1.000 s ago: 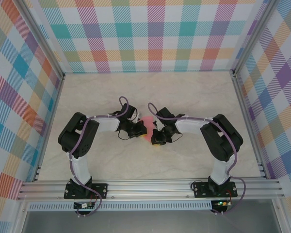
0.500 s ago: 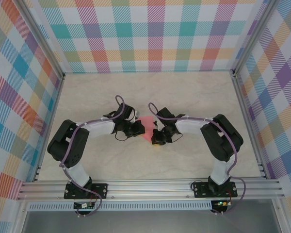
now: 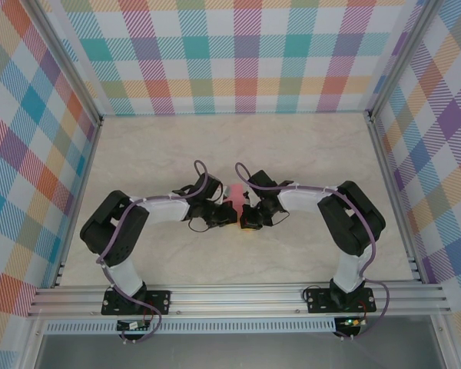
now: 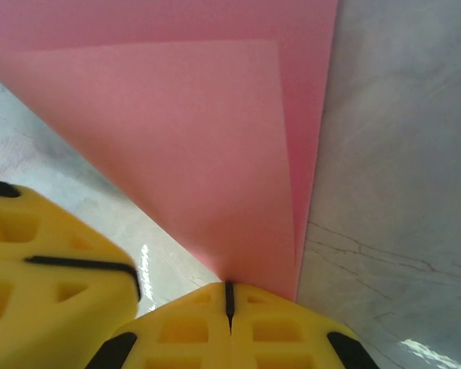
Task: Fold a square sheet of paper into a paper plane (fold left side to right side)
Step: Third fold the triangle at the center of the table.
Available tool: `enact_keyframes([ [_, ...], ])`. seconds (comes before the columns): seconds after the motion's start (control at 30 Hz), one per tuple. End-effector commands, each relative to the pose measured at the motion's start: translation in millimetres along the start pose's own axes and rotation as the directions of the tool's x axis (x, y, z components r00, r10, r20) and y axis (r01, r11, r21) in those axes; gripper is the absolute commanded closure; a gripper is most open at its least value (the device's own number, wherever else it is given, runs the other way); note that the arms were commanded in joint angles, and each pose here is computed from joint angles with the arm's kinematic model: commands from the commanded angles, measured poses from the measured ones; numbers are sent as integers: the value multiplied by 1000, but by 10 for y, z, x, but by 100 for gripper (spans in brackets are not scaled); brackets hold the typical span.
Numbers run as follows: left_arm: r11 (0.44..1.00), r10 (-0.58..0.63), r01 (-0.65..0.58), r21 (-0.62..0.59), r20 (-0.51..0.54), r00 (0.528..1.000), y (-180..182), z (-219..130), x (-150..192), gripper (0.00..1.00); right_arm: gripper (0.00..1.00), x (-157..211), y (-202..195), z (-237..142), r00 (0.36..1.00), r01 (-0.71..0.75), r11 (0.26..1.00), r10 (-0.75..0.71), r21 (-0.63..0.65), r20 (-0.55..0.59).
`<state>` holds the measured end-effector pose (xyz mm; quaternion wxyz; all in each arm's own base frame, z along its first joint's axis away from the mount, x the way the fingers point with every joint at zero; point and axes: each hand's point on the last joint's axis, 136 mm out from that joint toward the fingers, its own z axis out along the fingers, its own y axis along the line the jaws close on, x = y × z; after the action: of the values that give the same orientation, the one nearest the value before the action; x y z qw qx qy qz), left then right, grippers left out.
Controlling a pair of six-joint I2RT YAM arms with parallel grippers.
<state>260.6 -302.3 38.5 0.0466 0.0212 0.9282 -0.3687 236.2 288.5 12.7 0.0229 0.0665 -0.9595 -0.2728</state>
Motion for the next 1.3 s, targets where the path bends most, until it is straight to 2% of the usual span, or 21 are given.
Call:
enact_keyframes([
  [0.0,1000,6,-6,17,4,1000,-58,48,-48,96,100,242,-473,152,996,-55,984,67,172,-66],
  [0.43,999,-8,8,-38,13,1000,126,204,-106,96,100,261,-497,159,995,-48,982,63,181,-76],
  [0.6,994,-9,12,-112,26,1000,258,172,-114,96,100,278,-538,154,995,-45,979,62,201,-81],
  [0.97,967,-26,51,-248,100,995,631,-113,-262,98,100,309,-578,151,994,-39,975,60,217,-91],
  [1.27,963,-51,96,-253,176,983,909,-446,-630,98,100,317,-570,137,994,-37,976,59,215,-93],
])
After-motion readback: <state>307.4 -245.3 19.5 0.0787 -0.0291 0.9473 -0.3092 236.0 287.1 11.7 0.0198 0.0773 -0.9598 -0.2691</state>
